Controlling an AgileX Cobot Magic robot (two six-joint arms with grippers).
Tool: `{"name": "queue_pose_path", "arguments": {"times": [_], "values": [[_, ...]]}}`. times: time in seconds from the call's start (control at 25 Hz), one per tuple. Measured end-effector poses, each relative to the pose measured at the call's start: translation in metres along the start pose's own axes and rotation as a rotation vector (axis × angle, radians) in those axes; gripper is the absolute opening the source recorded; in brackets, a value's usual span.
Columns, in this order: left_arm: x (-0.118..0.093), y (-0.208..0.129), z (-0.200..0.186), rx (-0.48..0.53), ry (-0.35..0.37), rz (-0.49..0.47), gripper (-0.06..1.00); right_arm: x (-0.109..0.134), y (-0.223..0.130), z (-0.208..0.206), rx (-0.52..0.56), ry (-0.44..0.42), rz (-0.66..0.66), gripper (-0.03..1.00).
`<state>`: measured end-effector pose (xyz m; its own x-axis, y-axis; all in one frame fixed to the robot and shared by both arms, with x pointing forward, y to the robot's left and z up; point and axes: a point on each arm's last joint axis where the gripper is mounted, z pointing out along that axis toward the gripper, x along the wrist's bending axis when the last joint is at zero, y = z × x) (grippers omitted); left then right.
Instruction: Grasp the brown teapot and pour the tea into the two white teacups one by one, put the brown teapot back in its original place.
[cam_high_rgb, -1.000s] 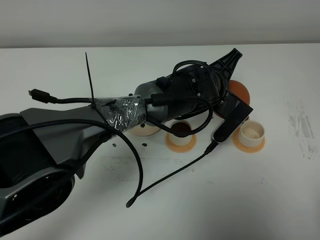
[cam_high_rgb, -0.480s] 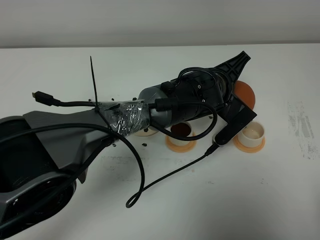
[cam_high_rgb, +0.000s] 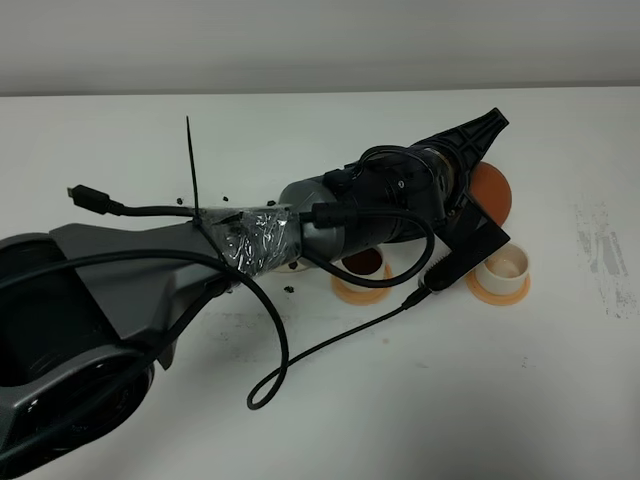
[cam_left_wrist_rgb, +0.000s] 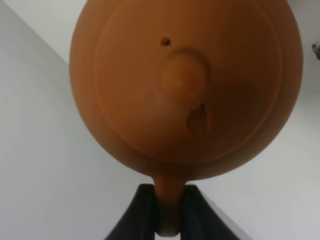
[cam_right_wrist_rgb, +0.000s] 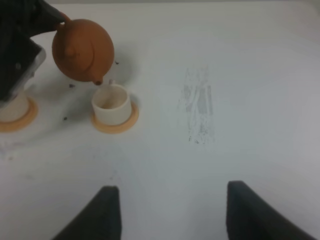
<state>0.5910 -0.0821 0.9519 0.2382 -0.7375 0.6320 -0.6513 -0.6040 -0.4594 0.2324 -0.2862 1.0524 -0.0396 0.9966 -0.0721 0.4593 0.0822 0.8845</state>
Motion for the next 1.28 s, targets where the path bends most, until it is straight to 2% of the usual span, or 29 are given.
{"name": "queue_pose_path", "arguments": {"times": [0.48, 0.84, 1.28], "values": [[0.005, 0.001, 0.000, 0.001, 0.058, 0.062, 0.12, 0.000, 0.000, 0.000, 0.000, 0.000, 0.000, 0.49], [-0.001, 0.007, 0.010, -0.002, 0.050, 0.095, 0.12, 0.000, 0.000, 0.000, 0.000, 0.000, 0.000, 0.49], [0.002, 0.008, 0.011, 0.003, 0.094, 0.160, 0.12, 0.000, 0.000, 0.000, 0.000, 0.000, 0.000, 0.49]]}}
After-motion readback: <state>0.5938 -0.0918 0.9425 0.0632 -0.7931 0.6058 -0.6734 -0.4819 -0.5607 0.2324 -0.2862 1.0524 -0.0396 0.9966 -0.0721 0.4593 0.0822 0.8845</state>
